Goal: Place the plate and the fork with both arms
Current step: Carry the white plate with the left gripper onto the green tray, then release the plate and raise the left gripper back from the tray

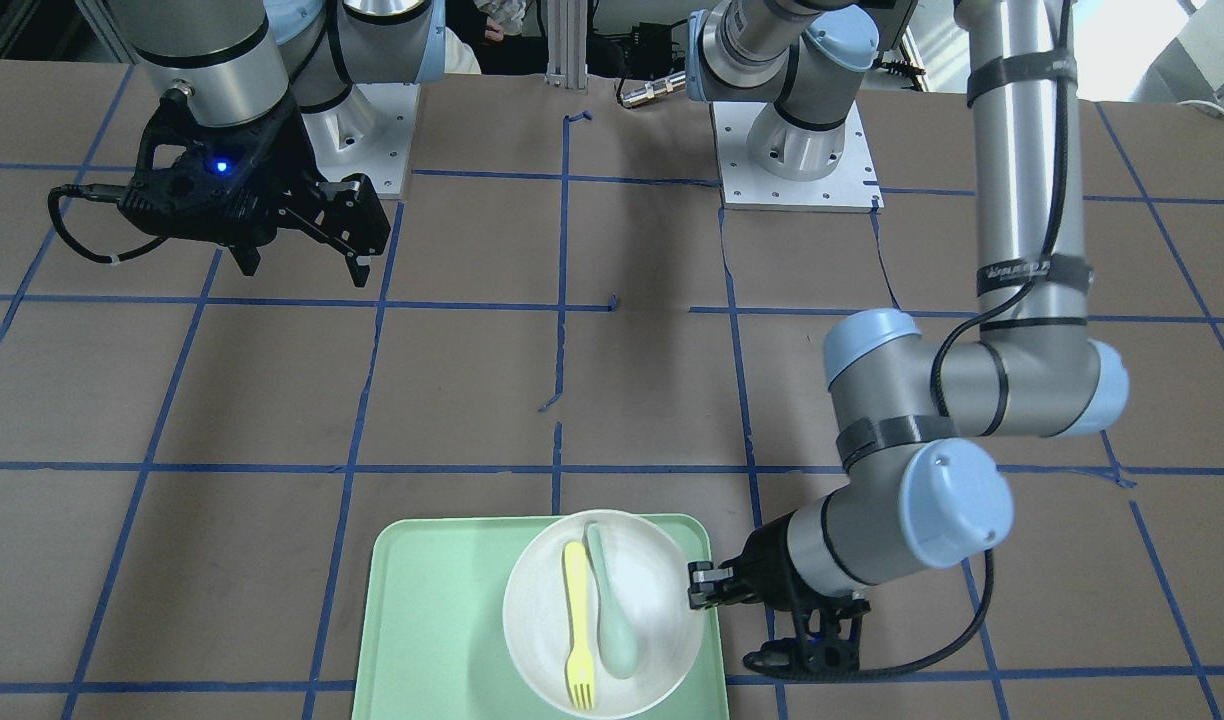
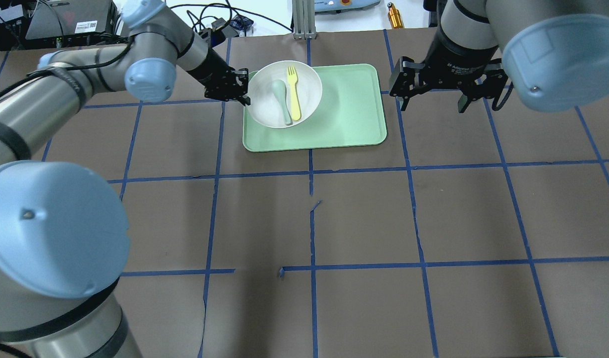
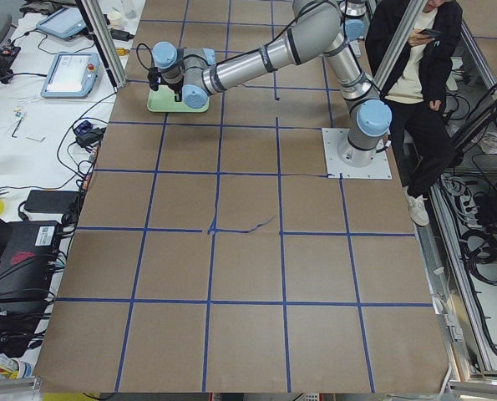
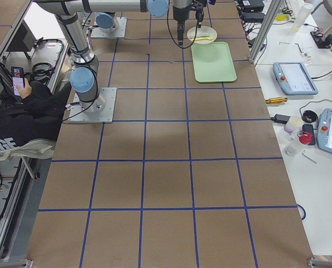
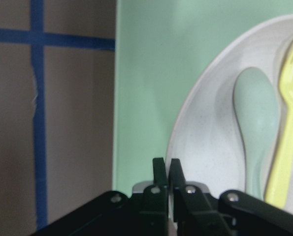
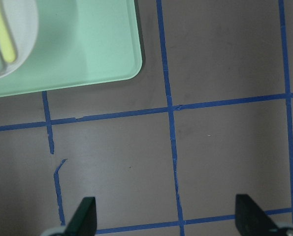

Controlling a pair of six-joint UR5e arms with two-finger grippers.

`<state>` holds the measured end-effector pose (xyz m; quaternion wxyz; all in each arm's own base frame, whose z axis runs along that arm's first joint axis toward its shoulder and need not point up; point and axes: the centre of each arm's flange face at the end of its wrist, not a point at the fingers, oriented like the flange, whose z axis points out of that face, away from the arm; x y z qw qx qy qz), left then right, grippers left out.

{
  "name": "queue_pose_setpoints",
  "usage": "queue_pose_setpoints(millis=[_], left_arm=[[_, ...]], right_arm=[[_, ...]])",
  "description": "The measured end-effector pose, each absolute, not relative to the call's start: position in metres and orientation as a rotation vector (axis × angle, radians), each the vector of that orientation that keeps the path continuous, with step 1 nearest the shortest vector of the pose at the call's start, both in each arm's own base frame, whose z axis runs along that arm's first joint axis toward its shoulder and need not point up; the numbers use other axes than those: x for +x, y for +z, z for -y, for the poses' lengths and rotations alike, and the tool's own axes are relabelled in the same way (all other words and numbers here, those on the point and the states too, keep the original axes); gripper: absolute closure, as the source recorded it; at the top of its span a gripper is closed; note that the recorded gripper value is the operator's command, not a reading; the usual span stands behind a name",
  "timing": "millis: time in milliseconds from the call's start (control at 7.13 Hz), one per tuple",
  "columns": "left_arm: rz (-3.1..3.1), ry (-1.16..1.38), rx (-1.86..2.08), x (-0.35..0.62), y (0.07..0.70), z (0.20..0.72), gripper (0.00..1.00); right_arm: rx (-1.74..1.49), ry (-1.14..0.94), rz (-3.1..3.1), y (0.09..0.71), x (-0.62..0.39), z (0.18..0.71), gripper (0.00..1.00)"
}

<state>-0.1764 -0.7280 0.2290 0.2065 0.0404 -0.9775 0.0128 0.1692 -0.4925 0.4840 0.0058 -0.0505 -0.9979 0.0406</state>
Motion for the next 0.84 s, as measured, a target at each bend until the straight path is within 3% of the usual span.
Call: queue_pose_setpoints(millis=[280, 421, 561, 701, 841], left_arm=[[2.734, 0.041, 0.125, -0.212, 0.201, 0.746, 1.0], [2.738, 0.036, 0.111, -0.219, 0.192, 0.747, 0.9], [2.74, 0.03, 0.095, -0.224, 0.187, 0.745, 0.09], [2.741, 0.026, 0.087, -0.228, 0.186, 0.741, 0.0], [2.741, 0.054, 0.081, -0.228, 0.189, 0.736, 0.0]], right_arm=[[-0.157, 0.125, 3.124, 0.483, 0.17, 0.493, 0.0], [-0.157, 0.125, 3.123, 0.483, 0.17, 0.493, 0.0], [-0.157, 0.125, 3.123, 0.483, 0.17, 0.493, 0.0], [-0.157, 0.124, 3.123, 0.483, 0.169, 0.493, 0.0], [-0.157, 0.125, 3.123, 0.483, 0.169, 0.493, 0.0]])
